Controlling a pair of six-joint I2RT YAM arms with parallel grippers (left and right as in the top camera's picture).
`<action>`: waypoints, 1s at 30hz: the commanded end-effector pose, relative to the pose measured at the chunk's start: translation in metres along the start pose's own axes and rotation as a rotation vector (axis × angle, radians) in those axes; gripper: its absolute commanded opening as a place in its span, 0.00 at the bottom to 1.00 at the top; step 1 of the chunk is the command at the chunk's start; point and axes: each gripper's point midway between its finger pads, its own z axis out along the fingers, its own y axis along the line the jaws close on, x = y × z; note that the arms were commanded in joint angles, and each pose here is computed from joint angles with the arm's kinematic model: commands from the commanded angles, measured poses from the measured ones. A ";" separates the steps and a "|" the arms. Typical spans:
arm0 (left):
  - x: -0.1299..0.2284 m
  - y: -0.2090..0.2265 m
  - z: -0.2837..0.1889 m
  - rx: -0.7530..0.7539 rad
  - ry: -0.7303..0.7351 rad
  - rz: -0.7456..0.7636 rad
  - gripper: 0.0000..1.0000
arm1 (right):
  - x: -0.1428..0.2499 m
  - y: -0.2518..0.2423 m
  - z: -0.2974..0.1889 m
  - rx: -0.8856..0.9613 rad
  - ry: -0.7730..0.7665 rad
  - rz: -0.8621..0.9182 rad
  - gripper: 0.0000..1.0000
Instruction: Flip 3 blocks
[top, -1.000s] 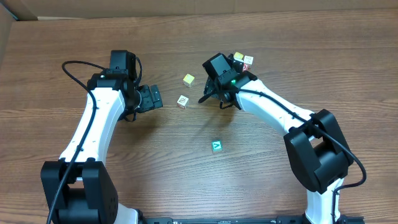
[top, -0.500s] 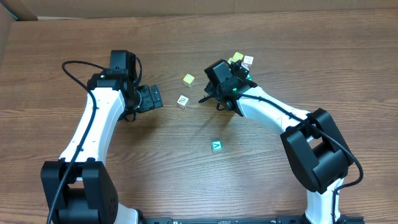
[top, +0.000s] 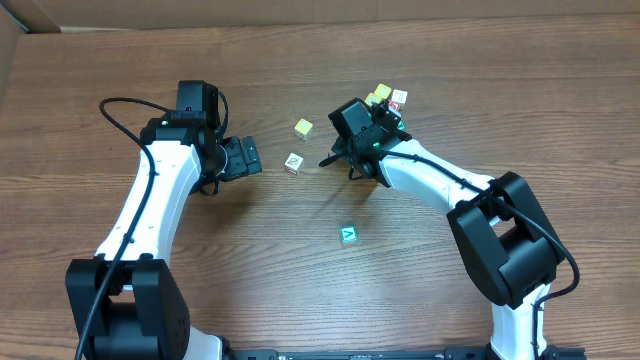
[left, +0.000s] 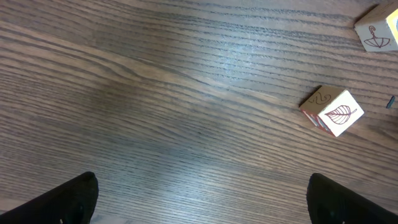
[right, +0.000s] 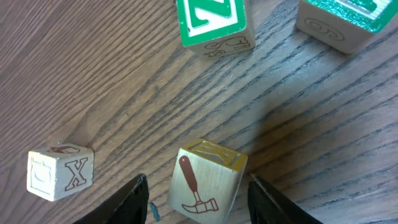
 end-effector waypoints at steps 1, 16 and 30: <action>-0.005 0.000 -0.002 -0.006 -0.014 -0.014 1.00 | 0.003 -0.006 0.006 0.021 -0.005 -0.001 0.53; -0.005 0.000 -0.002 -0.006 -0.014 -0.014 1.00 | 0.007 -0.015 0.009 0.045 -0.002 -0.006 0.53; -0.005 0.000 -0.002 -0.006 -0.014 -0.013 1.00 | 0.003 -0.011 0.010 0.026 -0.019 -0.002 0.47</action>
